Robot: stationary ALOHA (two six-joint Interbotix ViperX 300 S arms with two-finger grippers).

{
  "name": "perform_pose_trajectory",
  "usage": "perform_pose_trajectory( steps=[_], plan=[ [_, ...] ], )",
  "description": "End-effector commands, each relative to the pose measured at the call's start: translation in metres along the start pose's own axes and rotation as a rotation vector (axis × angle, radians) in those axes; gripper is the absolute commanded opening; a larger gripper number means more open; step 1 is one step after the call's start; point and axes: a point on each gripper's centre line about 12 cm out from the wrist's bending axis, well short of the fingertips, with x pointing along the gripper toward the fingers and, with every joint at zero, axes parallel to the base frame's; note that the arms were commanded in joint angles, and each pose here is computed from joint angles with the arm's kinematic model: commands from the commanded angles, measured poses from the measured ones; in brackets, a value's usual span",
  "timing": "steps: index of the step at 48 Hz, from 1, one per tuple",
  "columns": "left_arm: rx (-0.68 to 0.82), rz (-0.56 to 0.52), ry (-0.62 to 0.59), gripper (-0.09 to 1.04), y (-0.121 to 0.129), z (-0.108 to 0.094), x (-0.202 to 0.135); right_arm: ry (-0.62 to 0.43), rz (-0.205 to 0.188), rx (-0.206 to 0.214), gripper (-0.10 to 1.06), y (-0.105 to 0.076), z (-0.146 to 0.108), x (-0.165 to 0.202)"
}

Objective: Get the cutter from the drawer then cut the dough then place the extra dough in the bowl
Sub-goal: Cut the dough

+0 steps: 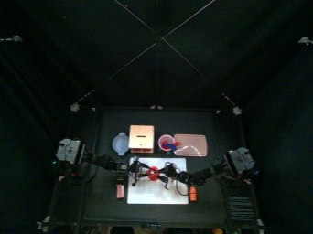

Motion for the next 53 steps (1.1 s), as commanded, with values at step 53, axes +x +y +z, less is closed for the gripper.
perform_pose_trajectory(
  steps=[53],
  plan=[
    [0.042, -0.048, 0.05, 0.58, -0.006, 0.0, 0.005, 0.059, -0.029, -0.003, 0.66, -0.021, -0.004, 0.005]
  ],
)
